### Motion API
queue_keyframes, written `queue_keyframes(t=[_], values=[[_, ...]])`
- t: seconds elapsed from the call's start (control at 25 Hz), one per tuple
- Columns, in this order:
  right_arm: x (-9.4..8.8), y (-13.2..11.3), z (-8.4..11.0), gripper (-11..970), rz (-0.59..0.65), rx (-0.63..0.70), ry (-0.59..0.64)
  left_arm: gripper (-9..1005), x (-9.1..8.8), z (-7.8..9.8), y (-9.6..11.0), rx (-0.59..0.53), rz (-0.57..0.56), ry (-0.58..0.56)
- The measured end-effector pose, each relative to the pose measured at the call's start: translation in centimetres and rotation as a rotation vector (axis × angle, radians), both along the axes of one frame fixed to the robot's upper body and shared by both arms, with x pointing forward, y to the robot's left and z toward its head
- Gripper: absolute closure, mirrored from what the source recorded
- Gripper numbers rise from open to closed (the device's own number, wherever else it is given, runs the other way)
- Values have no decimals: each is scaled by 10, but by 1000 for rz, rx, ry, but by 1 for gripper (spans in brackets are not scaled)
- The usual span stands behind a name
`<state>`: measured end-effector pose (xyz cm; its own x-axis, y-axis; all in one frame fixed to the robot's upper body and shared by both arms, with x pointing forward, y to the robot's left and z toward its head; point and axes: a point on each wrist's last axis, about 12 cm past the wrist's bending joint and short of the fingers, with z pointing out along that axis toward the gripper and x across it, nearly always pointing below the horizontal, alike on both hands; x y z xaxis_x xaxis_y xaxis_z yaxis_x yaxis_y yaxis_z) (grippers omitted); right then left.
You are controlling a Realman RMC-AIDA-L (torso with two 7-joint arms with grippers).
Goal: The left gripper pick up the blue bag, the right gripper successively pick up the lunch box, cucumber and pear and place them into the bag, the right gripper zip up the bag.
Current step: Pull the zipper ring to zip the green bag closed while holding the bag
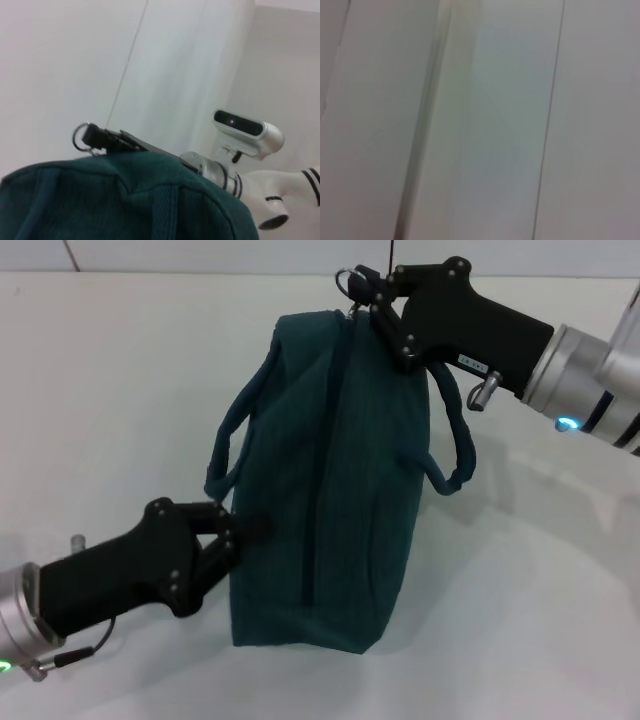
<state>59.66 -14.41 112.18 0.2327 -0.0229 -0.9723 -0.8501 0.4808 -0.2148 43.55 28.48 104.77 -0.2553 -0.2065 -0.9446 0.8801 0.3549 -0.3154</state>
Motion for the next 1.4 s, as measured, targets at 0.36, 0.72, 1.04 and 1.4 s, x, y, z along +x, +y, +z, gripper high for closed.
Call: queue_keyframes(t=[0.36, 0.72, 1.04, 1.4], values=[[6, -4, -9, 946, -71, -43, 38, 913, 4, -4, 14, -5, 161, 27], [-2, -27, -16, 945, -149, 6, 59, 900, 14, -13, 24, 14, 314, 101], [-4, -31, -17, 945, -159, 12, 58, 889, 18, -13, 25, 10, 339, 94], [-5, -32, -18, 945, -158, 12, 58, 840, 23, -6, 25, -55, 360, 81]])
